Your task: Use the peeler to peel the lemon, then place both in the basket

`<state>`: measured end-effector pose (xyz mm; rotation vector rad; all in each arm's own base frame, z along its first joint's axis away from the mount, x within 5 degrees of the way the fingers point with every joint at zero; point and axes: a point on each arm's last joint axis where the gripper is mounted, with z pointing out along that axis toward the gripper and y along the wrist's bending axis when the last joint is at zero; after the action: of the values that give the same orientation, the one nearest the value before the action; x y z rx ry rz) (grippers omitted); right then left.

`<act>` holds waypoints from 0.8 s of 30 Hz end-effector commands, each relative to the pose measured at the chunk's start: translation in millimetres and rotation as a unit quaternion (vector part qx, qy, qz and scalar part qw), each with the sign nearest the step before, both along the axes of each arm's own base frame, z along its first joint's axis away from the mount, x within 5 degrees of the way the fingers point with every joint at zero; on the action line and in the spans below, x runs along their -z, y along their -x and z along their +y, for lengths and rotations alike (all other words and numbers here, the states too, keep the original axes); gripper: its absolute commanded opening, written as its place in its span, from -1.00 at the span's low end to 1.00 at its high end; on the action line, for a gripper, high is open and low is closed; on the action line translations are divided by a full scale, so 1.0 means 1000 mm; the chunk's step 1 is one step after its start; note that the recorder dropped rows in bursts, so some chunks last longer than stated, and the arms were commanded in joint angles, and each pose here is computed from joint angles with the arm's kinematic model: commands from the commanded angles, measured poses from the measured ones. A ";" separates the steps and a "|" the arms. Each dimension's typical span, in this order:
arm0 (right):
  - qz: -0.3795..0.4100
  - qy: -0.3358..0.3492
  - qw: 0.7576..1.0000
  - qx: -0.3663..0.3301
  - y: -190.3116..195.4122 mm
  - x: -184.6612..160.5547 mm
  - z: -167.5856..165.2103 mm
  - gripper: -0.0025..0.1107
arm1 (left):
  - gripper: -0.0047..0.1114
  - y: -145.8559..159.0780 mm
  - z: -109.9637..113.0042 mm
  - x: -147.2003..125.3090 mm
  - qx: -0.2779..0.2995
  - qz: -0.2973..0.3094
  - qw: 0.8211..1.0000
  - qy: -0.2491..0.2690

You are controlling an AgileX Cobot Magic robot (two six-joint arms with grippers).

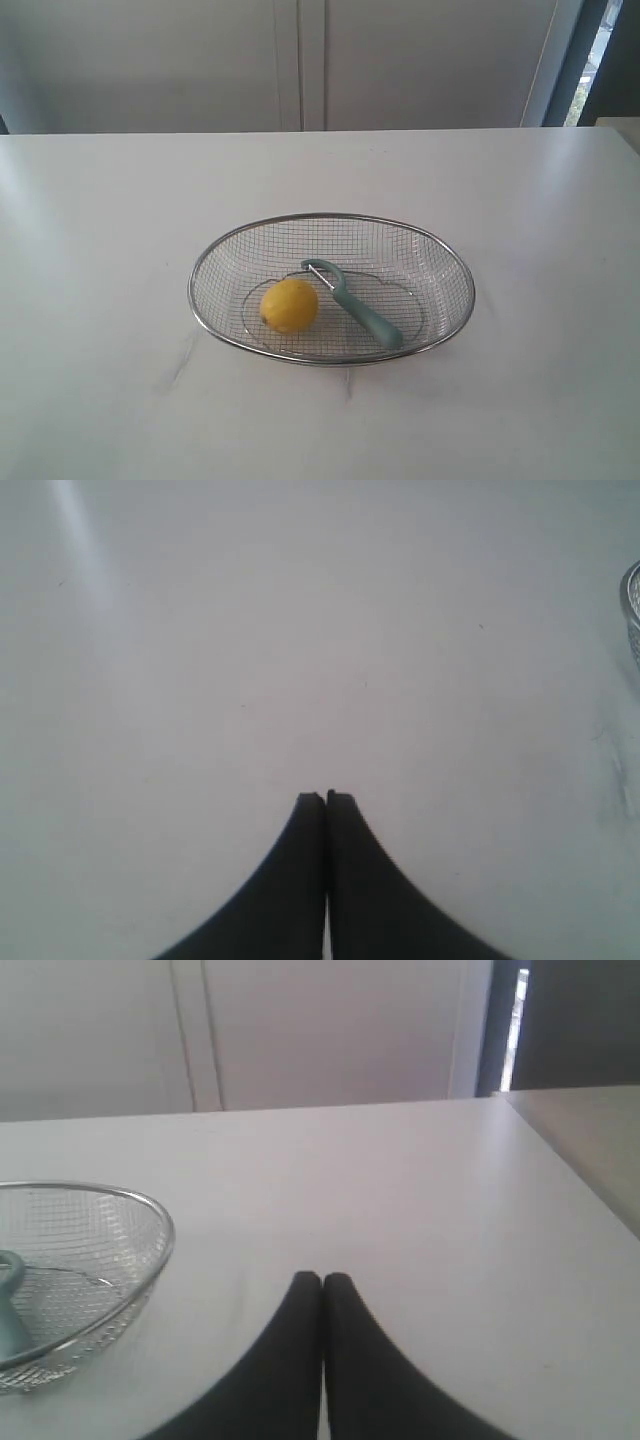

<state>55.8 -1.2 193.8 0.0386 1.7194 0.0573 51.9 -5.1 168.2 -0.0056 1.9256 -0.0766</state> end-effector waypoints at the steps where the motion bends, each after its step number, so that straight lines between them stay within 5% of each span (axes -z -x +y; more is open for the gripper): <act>1: 0.033 0.001 0.998 0.058 0.002 0.008 -0.007 -0.96 | -0.92 0.000 0.000 0.001 -0.002 0.001 1.000 0.005; 6: 0.044 0.001 0.993 0.110 0.003 0.010 -0.013 -0.96 | -0.92 0.000 0.000 0.001 -0.002 0.001 1.000 0.005; 24: 0.049 0.021 0.995 0.086 0.003 0.010 -0.009 -0.96 | -0.92 0.000 0.000 0.001 -0.002 0.001 1.000 0.005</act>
<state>53.0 -11.2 185.5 0.1852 1.8041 -0.0996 51.9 -5.1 168.2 -0.0056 1.9256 -0.0766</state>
